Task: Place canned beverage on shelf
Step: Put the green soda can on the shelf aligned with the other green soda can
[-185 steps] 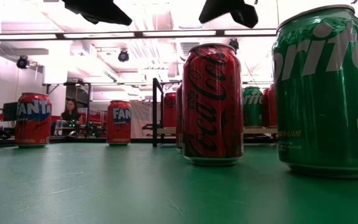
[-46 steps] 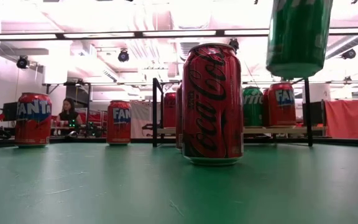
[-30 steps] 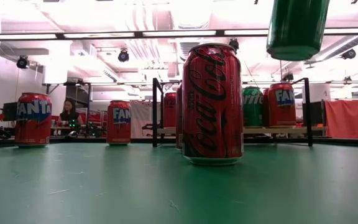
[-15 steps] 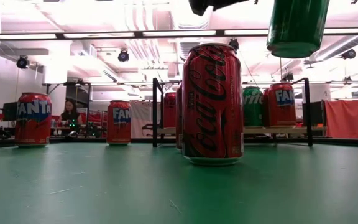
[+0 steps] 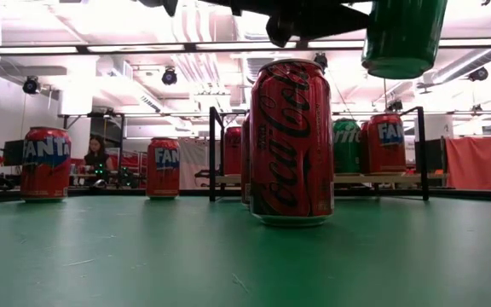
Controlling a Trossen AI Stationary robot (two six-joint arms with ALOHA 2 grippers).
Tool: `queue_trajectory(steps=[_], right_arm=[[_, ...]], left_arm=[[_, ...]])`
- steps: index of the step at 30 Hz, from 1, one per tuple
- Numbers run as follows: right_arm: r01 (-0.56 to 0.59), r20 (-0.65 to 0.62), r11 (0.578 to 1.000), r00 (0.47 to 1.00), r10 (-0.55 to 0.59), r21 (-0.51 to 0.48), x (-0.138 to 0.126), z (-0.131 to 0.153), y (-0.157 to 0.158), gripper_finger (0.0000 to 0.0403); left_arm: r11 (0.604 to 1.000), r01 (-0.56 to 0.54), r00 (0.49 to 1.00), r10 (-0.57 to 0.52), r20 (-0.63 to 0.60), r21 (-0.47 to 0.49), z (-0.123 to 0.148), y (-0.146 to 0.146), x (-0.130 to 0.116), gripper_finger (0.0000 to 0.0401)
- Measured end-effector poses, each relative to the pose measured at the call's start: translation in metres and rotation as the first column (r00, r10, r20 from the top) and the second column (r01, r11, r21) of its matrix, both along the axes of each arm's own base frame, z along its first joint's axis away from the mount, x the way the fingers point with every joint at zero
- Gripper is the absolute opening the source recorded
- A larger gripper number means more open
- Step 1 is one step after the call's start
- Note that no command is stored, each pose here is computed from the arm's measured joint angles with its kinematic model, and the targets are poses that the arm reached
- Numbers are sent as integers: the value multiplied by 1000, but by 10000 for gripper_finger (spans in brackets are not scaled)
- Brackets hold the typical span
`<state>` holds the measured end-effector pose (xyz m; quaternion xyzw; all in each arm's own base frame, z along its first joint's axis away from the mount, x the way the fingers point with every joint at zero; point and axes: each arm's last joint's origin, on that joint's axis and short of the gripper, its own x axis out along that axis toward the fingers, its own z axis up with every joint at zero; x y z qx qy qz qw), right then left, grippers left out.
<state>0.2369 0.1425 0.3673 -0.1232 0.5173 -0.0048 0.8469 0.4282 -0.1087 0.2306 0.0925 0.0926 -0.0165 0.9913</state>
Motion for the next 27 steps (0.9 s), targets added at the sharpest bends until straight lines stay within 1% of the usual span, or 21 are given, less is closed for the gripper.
queue_trajectory(steps=[4, 9, 12, 22, 27], right_arm=[[-10, 2, 1000, 1000, 10, -10, 0, 0, 0, 265], [-36, 43, 999, 998, 36, -4, 4, 2, 2, 265], [-47, 56, 999, 997, 48, -18, 5, 2, 3, 265], [-80, 84, 995, 993, 85, -62, 7, 3, 3, 265], [-68, 103, 995, 992, 76, -73, 9, 4, 2, 265]], left_arm=[[1000, 2, 1000, -2, 21, -7, -5, -1, 3, 316], [1000, 6, 1000, -6, 24, -20, -9, 1, 6, 316], [999, 6, 999, -5, 33, -38, -8, 1, 6, 316], [999, 5, 999, -3, 50, -37, -6, 1, 6, 316], [999, 13, 998, -12, 57, -34, -6, 2, 7, 316]])
